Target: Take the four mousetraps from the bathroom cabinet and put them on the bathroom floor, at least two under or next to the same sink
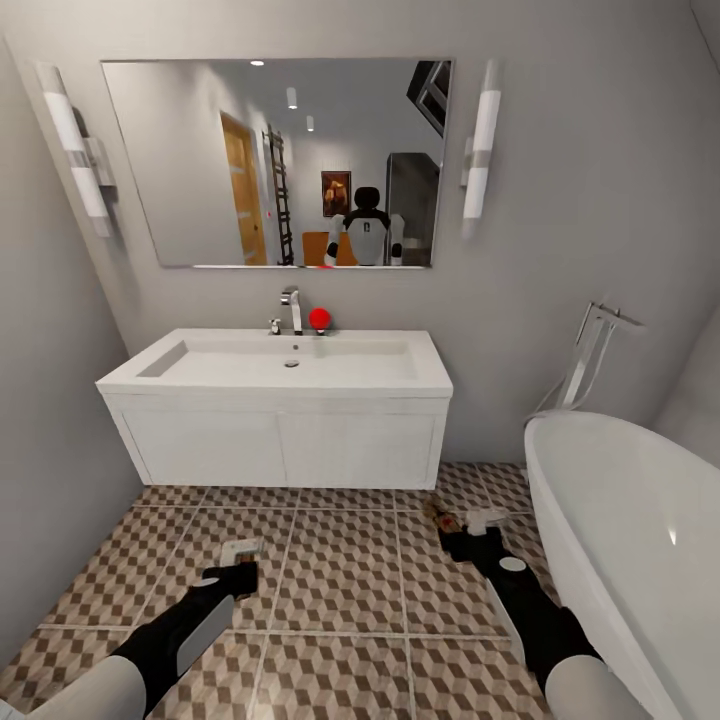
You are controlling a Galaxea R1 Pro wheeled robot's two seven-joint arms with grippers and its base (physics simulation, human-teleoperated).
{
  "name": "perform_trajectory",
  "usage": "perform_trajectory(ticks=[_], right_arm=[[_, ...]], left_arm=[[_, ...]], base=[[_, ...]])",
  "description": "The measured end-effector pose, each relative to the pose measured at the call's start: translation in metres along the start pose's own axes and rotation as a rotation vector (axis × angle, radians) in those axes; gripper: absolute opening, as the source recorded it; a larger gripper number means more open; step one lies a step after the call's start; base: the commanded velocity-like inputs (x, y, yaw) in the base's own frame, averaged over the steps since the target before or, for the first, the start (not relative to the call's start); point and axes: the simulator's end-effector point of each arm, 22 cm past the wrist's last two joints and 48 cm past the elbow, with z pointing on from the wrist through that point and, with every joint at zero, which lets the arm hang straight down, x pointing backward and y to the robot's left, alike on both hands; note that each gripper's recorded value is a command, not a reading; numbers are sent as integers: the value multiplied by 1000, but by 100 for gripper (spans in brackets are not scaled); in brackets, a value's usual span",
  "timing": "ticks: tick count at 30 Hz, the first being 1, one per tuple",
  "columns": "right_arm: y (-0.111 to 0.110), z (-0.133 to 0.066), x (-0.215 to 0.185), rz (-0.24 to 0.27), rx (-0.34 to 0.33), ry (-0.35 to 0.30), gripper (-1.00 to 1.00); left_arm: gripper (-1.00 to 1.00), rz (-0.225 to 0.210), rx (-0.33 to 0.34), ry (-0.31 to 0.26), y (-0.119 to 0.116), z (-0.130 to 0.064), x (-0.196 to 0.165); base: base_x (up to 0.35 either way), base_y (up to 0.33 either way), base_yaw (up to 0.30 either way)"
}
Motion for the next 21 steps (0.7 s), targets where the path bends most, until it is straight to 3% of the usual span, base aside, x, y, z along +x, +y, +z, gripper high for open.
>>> perform_trajectory(ticks=[7,21], right_arm=[[-3,3,-8,0,8,-32,-100],[1,20,21,1,4,-20,-100]], left_arm=[[-100,1,6,-4,-3,6,5],[-100,2,15,16,-10,28,33]], base=[[0,0,0],[0,0,0]])
